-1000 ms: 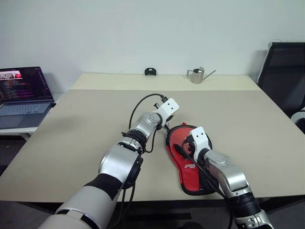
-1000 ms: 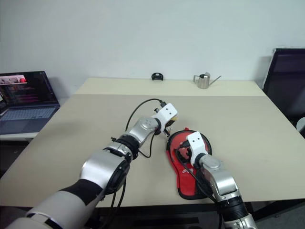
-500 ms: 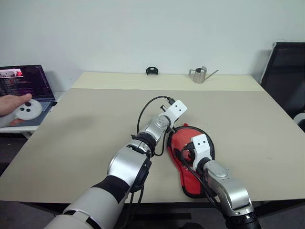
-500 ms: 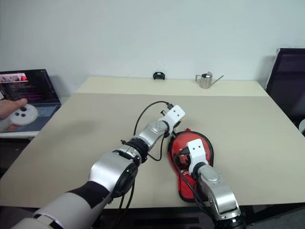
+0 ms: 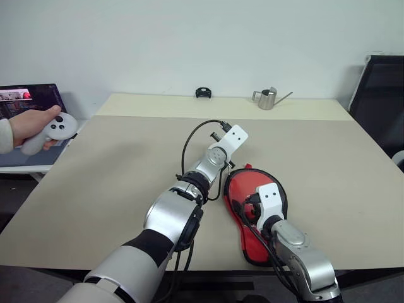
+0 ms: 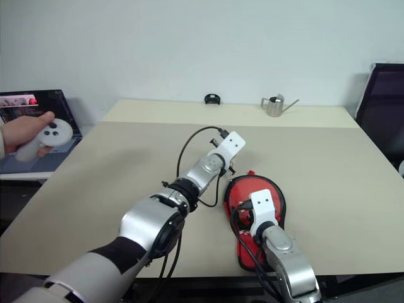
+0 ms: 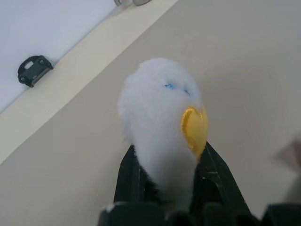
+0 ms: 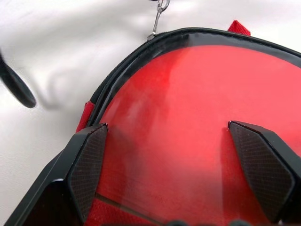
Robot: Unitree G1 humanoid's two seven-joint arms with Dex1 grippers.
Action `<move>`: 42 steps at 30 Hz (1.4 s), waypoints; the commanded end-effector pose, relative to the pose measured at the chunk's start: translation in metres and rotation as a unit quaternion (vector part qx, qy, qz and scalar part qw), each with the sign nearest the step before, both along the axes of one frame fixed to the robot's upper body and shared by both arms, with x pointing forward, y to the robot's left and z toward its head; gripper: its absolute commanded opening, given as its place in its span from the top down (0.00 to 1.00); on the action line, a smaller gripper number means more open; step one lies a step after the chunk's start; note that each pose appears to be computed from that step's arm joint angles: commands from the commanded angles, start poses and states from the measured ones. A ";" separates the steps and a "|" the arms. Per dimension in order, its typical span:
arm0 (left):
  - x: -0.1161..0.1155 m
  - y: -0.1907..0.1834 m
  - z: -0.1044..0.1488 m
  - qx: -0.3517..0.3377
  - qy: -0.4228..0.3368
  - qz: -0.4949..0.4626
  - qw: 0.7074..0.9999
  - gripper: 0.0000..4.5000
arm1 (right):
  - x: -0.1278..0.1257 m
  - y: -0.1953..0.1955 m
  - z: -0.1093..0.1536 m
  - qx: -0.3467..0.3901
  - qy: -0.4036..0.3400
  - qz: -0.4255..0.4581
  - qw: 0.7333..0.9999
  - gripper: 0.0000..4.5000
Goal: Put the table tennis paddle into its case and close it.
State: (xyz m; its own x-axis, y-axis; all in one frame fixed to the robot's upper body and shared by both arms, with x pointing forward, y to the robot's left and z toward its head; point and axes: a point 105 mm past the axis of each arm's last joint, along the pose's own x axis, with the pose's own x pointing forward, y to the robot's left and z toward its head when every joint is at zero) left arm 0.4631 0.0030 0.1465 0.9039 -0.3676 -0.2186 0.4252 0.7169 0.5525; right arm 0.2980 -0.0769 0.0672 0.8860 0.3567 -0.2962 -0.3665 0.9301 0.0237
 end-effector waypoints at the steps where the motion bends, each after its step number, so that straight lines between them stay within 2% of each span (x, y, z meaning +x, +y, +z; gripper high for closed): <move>1: 0.003 -0.014 0.037 -0.006 -0.053 -0.007 0.999 0.94 | -0.037 0.002 -0.071 -0.023 0.160 0.008 0.987 0.00; 4: -0.002 -0.023 0.028 0.017 -0.042 -0.032 0.998 0.94 | -0.037 0.003 -0.071 -0.022 0.160 0.008 0.987 0.00; 6: -0.013 -0.037 0.003 0.072 -0.007 -0.089 0.993 0.94 | -0.034 0.004 -0.071 -0.021 0.159 0.007 0.987 0.00; 8: -0.021 -0.044 -0.011 0.095 0.017 -0.119 0.988 0.94 | -0.033 0.005 -0.070 -0.020 0.157 0.007 0.987 0.00; 12: -0.025 -0.044 -0.019 0.073 0.052 -0.126 0.988 0.64 | -0.030 0.007 -0.068 -0.018 0.154 0.006 0.988 0.00; 19: -0.023 -0.041 -0.017 0.093 0.040 -0.129 0.987 0.07 | -0.026 0.007 -0.068 -0.017 0.150 0.004 0.989 0.00; 28: -0.004 -0.014 0.019 0.011 0.010 -0.091 0.996 0.07 | -0.007 0.002 -0.063 -0.013 0.133 -0.003 0.991 0.00; 35: 0.014 0.050 0.053 -0.086 -0.011 -0.048 0.995 0.07 | 0.004 -0.011 -0.062 -0.012 0.124 -0.011 0.992 0.00; 39: 0.012 0.071 0.056 -0.130 -0.004 -0.069 0.989 0.07 | 0.009 -0.018 -0.055 0.002 0.115 -0.016 0.993 0.00; 42: 0.000 0.099 0.044 -0.197 0.034 -0.124 0.972 0.07 | 0.008 -0.019 -0.030 0.042 0.085 -0.003 0.996 0.00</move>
State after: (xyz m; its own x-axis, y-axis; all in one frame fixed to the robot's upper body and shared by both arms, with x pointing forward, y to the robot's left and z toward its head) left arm 0.4690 0.0952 0.1828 0.8056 -0.5785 -0.1280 0.5901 0.7641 0.2606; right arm 0.3198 -0.0840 0.0699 0.8768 0.3893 -0.2824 -0.3794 0.9207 0.0911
